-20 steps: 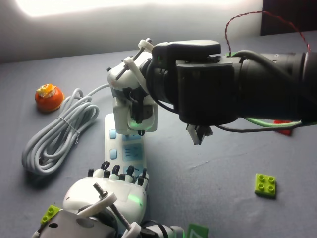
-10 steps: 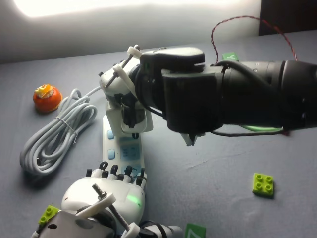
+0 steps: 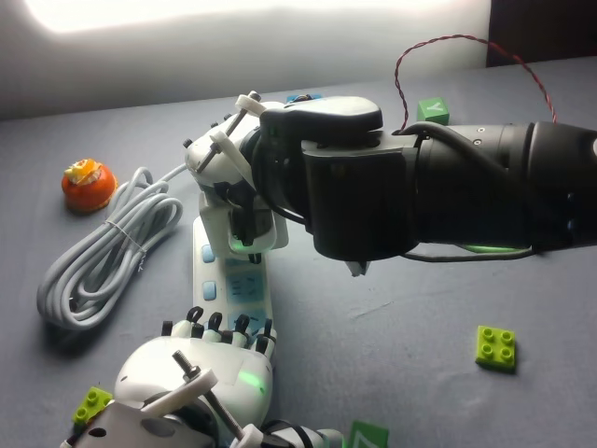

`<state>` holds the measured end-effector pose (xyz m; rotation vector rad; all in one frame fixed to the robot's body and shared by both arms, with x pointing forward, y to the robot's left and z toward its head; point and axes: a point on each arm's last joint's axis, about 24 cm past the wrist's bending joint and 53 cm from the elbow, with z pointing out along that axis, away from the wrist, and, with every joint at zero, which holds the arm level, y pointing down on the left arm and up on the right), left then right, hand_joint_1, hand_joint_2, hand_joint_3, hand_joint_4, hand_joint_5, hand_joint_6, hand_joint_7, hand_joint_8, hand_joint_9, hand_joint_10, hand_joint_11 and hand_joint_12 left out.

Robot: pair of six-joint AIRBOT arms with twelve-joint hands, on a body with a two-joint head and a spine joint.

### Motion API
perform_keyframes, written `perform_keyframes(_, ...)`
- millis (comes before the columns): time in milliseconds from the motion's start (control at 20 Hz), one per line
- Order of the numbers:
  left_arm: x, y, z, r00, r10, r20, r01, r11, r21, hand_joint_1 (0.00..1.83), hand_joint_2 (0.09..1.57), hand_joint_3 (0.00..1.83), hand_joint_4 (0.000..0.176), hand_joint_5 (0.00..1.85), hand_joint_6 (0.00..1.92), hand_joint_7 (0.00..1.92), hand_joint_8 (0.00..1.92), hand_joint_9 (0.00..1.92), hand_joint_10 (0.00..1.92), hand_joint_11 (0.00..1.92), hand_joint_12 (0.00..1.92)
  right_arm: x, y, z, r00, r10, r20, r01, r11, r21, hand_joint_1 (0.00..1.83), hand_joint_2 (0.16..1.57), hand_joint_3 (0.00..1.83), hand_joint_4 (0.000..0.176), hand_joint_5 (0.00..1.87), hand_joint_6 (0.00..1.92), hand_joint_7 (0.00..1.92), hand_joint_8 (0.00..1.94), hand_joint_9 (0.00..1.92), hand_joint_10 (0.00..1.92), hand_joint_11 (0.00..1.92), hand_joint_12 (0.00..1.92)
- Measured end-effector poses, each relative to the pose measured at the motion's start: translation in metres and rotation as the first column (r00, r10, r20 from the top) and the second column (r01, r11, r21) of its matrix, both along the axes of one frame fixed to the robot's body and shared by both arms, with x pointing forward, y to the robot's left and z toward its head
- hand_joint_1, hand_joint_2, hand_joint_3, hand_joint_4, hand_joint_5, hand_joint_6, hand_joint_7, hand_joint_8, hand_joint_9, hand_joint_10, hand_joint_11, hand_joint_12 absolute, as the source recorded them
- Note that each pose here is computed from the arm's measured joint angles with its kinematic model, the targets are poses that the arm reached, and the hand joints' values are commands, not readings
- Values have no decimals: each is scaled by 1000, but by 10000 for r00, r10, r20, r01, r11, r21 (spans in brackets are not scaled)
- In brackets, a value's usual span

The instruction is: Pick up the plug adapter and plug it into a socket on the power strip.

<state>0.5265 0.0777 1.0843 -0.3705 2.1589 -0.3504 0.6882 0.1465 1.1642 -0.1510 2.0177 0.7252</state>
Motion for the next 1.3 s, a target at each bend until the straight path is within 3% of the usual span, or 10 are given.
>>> perform_keyframes(650,-2,1,0,10000,-10,-26,10,10000,-10,0,1223,1,0,106,1,99,2,81,2,0,247,4,-10,0,10000,-82,-45,82,9999,77,1204,1205,1,0,757,1167,881,1343,759,1261,607,1654)
perform_keyframes(850,-3,1,-3,9999,-8,-120,9,10000,6,0,1226,1,0,84,2,69,2,56,4,0,195,4,-14,0,9999,-75,-102,77,9999,149,1175,1226,1,0,708,1283,847,1331,732,1121,574,1597)
perform_keyframes(900,-3,1,-3,9999,-13,-117,13,10000,4,0,1220,0,0,95,1,82,1,69,2,0,228,5,-15,0,9998,-96,-168,99,9997,204,1152,1239,2,3,714,1331,792,1352,660,1064,546,1590)
perform_keyframes(950,-3,1,-3,9999,-18,-123,18,10000,2,0,1219,1,0,99,1,91,3,76,3,0,234,5,-16,0,9998,-93,-162,97,9997,210,1136,1253,2,21,698,1378,756,1378,620,1021,535,1579)
perform_keyframes(1000,-3,1,-3,9999,-23,-121,23,10000,10,0,1216,0,0,97,0,87,1,71,1,0,233,5,-16,0,9998,-87,-164,91,9997,216,1066,1276,1,0,671,1433,634,765,546,935,470,1582)
perform_keyframes(1050,-3,1,-3,9999,-20,-125,20,10000,7,5,1227,2,0,86,1,66,3,50,2,0,168,5,-16,0,9998,-77,-158,80,9997,215,1030,1202,0,0,529,680,586,443,481,840,373,1572)
perform_keyframes(1100,-3,1,-3,9999,-20,-125,20,10000,7,7,1225,1,0,101,1,81,1,65,1,0,200,5,-16,0,9998,-81,-161,85,9997,216,1026,1172,0,0,575,308,629,223,495,721,357,1531)
perform_keyframes(1200,-3,1,-3,9999,-10,-122,11,10000,13,0,1221,0,0,100,1,87,1,67,0,0,232,3,-16,-2,9994,-86,-333,96,9995,293,994,1127,0,0,576,45,614,35,538,490,344,1399)
perform_keyframes(1300,-3,1,-3,9999,-10,-122,11,10000,13,0,1215,0,0,105,2,95,3,80,3,0,252,3,-15,-1,9994,-80,-324,89,9995,287,929,1129,0,0,566,3,603,2,560,240,269,1287)
